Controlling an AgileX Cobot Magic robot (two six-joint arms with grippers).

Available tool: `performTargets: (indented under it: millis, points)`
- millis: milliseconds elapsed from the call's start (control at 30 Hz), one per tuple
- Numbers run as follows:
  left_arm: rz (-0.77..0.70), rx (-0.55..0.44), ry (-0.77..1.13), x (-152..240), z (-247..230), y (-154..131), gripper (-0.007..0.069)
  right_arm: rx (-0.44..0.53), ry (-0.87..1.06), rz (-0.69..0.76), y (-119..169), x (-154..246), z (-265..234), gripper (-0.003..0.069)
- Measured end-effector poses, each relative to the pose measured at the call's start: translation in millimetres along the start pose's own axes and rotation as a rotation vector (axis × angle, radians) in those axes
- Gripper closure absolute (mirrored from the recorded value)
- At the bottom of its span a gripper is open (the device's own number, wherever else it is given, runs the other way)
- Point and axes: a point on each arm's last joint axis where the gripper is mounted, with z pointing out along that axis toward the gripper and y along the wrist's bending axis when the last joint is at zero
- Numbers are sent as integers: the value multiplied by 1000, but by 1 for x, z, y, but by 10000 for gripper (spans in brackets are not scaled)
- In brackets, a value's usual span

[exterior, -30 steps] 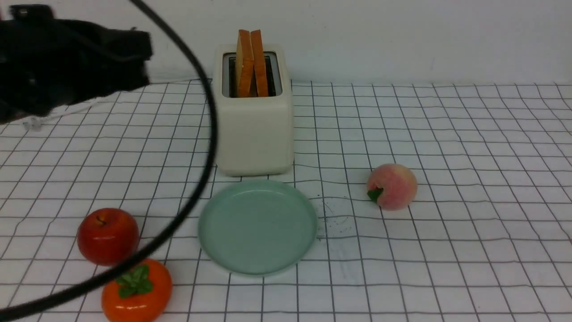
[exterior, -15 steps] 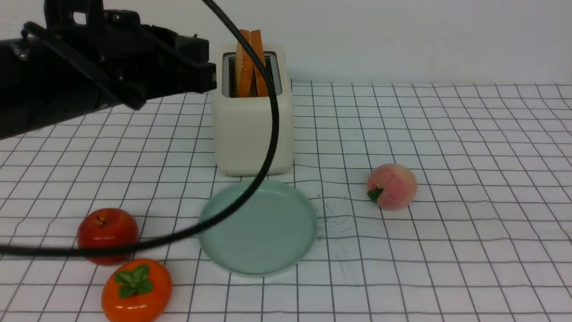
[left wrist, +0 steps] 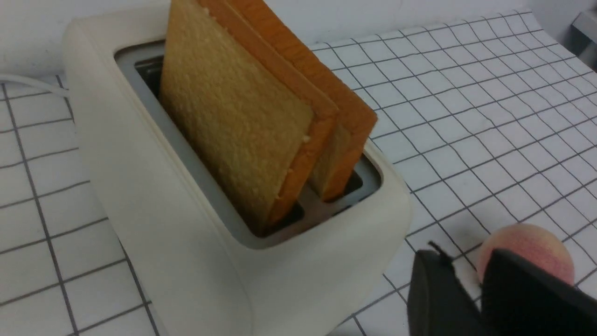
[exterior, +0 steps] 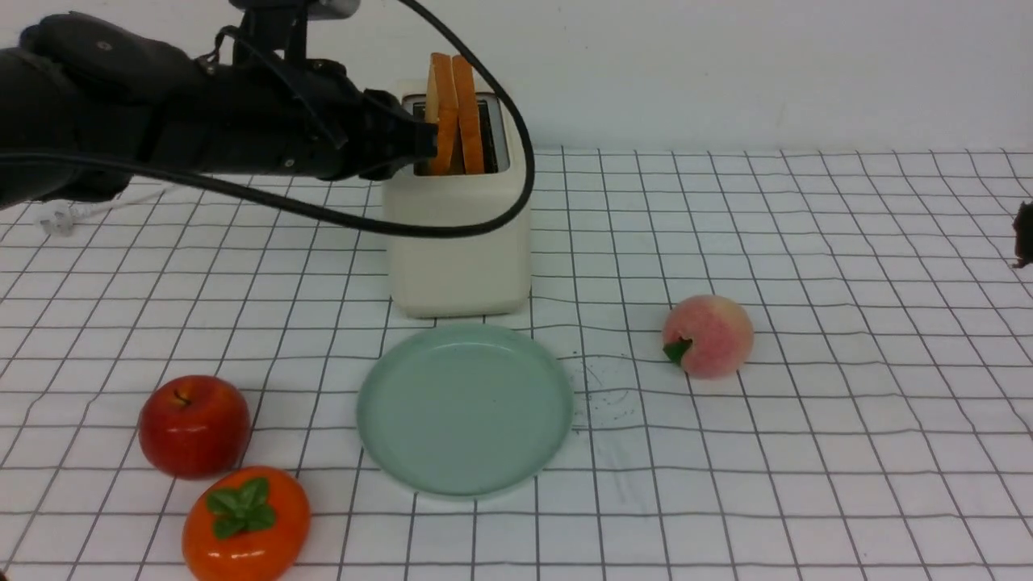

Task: Take toasted bread from bread machine on white checkered table place on plate.
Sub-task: 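Reach for a toast slice standing in the toaster with the left gripper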

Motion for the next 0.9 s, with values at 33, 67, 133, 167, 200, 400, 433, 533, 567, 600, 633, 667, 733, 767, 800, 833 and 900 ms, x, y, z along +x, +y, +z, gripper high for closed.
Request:
performTargets:
  millis: [33,67,133,167,200,400,433,533,567,600,633,667,733,767,800,833,900]
  points:
    - [-1,-8,1,1,5,3,348,-1,2,-5,0,0,0,589]
    - [1,-18,2,2,11,5,314,-1,6,-6,0,1,0,588]
    - [6,-28,3,3,15,8,272,-3,10,-7,0,1,0,587]
    - [9,-38,13,7,24,12,233,-5,15,-7,0,1,0,586]
    - [15,-45,17,9,29,14,216,-5,21,-7,0,2,0,585]
    - [36,-62,-2,11,48,23,202,-7,24,-6,1,2,0,583]
    - [40,-61,-4,10,49,23,202,-7,24,-5,1,2,0,583]
    - [68,-61,-29,8,56,25,200,-9,23,-4,1,2,0,578]
    - [71,-61,-31,8,57,25,200,-9,23,-4,1,2,0,578]
    - [85,-60,-38,8,60,26,200,-9,23,-4,1,2,0,576]
    - [84,-61,-41,8,61,27,202,-9,23,-4,1,2,0,575]
    - [112,-70,-51,8,65,29,211,-10,23,-3,1,2,0,575]
    - [125,-92,-62,9,69,32,225,-12,23,-1,1,2,0,574]
    - [125,-99,-67,9,69,33,232,-12,23,-1,1,2,0,575]
    - [118,-107,-74,9,71,34,242,-12,23,-1,1,2,0,575]
    - [120,-109,-77,9,72,35,250,-12,23,-1,1,2,0,575]
    - [104,-107,-85,9,73,35,261,-11,23,-1,1,2,0,573]
